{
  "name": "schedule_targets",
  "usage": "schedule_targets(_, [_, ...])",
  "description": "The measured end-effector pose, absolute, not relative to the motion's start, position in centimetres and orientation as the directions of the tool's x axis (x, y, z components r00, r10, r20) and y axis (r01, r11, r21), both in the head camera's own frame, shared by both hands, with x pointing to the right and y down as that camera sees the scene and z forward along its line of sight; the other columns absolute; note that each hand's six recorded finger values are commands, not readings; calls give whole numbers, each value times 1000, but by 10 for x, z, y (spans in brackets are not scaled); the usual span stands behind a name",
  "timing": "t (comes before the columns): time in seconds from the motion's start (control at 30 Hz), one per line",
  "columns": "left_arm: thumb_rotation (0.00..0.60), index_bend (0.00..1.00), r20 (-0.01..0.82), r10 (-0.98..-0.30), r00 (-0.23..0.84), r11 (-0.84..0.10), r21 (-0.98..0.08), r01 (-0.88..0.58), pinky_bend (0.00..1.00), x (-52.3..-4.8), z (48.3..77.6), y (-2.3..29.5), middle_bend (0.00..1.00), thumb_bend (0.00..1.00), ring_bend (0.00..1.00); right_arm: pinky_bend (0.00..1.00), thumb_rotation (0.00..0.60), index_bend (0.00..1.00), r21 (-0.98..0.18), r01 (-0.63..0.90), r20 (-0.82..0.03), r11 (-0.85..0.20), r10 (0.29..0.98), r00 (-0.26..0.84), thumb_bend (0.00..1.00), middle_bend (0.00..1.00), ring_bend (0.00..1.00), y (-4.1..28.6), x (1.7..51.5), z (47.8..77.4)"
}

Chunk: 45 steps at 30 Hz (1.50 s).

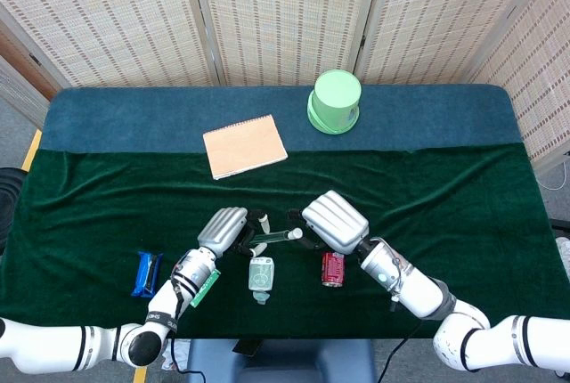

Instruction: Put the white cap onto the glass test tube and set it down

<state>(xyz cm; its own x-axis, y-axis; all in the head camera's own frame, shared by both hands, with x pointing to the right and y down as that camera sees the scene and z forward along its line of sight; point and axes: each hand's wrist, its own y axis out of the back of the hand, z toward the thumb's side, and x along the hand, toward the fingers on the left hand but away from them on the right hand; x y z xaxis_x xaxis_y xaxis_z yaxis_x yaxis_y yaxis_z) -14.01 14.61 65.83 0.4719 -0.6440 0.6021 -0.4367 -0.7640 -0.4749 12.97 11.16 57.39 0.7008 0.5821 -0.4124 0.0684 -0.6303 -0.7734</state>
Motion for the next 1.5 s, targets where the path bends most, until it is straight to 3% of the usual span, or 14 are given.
schedule_targets(1.3, [600,676,612,-644,458,-763,-480,-432,810,-139,659,143,886,532,808,1000,600,833,-780,38,-422,-625,570,705,648,1000,1000,115,112,590])
schedule_targets(1.37, [600,676,614,-644,457,-764,-480,-431,809,-140,659,143,886,533,808,1000,600,804,-781,36,-423,-624,571,703,648,1000,1000,115,113,591])
schedule_targets(1.5, [600,676,617,-644,452,-764,-480,-431,809,-142,661,143,886,533,808,1000,600,616,-778,34,-431,-627,573,697,647,1000,1000,114,114,593])
